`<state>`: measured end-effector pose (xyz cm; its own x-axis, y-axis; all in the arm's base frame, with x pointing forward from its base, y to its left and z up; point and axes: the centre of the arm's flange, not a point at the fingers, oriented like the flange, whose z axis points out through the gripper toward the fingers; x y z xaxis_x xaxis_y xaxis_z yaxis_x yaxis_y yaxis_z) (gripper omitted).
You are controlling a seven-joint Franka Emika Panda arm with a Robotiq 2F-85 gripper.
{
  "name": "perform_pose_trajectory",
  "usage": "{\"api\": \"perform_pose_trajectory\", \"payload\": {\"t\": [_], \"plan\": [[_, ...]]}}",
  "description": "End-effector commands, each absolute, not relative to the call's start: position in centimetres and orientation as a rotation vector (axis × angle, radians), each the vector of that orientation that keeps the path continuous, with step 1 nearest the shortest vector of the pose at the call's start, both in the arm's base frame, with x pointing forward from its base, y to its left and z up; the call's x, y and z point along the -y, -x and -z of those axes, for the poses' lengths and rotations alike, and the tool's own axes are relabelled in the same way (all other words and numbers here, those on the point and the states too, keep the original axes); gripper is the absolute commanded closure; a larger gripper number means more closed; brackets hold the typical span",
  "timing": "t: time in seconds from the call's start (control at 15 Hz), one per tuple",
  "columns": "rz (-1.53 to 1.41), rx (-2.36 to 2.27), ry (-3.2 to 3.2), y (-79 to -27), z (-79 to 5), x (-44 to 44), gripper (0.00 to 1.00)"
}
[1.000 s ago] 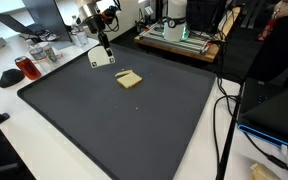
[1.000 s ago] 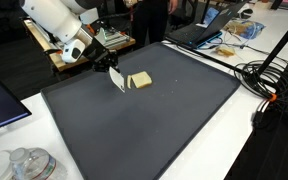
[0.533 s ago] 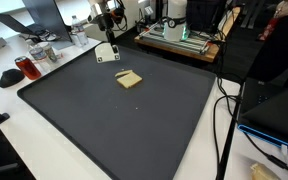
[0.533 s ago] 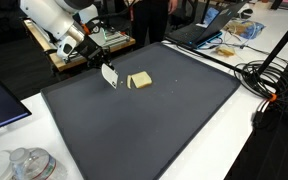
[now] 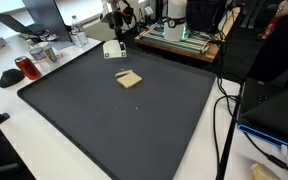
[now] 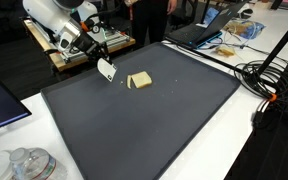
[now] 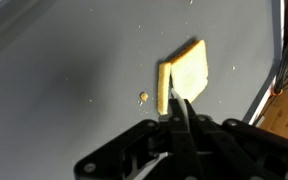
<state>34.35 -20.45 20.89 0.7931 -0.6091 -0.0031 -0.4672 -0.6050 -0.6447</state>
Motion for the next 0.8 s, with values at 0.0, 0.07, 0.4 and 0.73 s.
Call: {"api": "perform_pose_trajectory", "payload": {"t": [0.0,0.07,0.4,0.73], "plan": [[0.419,-0.852,2.299,-30.3,-23.9,18.0,0.99],[0.447,-0.866,2.297,-29.8,-24.6,17.5,0.99],[0.639,-0.804,2.368,-31.2,-28.7,13.5,0.99],[0.759,-0.645,2.595,-34.6,-32.0,6.0,0.99]]}}
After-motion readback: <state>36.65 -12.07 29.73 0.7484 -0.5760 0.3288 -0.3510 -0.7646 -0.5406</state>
